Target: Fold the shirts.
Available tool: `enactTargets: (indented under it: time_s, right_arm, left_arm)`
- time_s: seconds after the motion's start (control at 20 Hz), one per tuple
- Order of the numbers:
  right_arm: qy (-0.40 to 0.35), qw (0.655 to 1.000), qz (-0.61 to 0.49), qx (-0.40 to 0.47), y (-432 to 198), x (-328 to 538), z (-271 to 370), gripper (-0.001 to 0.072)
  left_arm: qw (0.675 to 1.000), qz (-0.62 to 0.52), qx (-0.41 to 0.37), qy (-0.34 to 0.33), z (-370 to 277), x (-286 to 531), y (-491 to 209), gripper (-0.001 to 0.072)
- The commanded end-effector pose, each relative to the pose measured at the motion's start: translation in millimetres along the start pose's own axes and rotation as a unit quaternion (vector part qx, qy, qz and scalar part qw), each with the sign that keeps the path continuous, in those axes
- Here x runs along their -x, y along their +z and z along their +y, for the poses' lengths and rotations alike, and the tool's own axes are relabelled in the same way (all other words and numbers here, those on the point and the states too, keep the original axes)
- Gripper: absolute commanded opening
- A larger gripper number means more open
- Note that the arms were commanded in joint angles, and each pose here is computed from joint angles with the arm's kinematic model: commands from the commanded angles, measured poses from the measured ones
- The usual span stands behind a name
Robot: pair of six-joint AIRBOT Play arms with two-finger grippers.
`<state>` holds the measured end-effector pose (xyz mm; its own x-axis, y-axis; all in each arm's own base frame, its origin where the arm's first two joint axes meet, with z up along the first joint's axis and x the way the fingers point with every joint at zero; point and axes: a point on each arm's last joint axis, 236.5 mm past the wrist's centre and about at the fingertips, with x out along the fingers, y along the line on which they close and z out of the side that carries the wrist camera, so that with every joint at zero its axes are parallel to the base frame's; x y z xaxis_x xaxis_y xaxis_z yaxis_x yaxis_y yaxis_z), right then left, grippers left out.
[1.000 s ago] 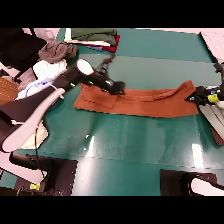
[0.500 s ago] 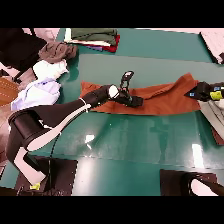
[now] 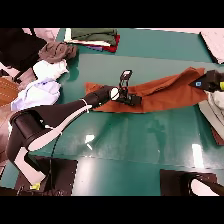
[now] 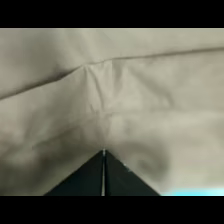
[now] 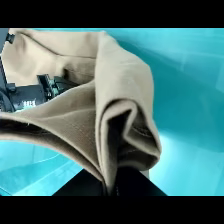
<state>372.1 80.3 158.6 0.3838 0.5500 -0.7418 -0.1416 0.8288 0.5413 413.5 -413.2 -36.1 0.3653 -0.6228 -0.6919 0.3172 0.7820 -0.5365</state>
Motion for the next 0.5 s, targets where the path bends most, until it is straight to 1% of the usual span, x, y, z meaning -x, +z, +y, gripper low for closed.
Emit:
enactTargets:
  time_s: [0.0, 0.1, 0.15, 0.25, 0.45]
  right_arm:
    - [0.011, 1.000, 0.010, 0.007, 15.1, -0.9, 17.7, 0.0027]
    - [0.024, 0.999, 0.026, 0.014, 20.4, -17.4, 38.4, 0.0026]
    - [0.031, 0.999, 0.036, 0.015, 21.4, -29.3, 51.5, 0.0026]
    - [0.048, 0.998, 0.043, 0.018, 27.5, -56.3, 81.7, 0.0026]
    - [0.091, 0.994, 0.052, 0.038, 31.8, -123.2, 159.1, 0.0026]
  left_arm:
    - [0.995, 0.028, -0.100, -0.005, -8.8, 40.2, 13.4, 0.0028]
    - [0.984, 0.040, -0.176, 0.012, -1.3, 97.9, 32.8, 0.0028]
    - [0.981, 0.036, -0.189, 0.035, 11.0, 134.8, 45.1, 0.0028]
    - [0.977, 0.015, -0.190, 0.092, 40.5, 213.0, 67.1, 0.0028]
    - [0.963, -0.057, -0.151, 0.215, 101.8, 355.8, 89.3, 0.0028]
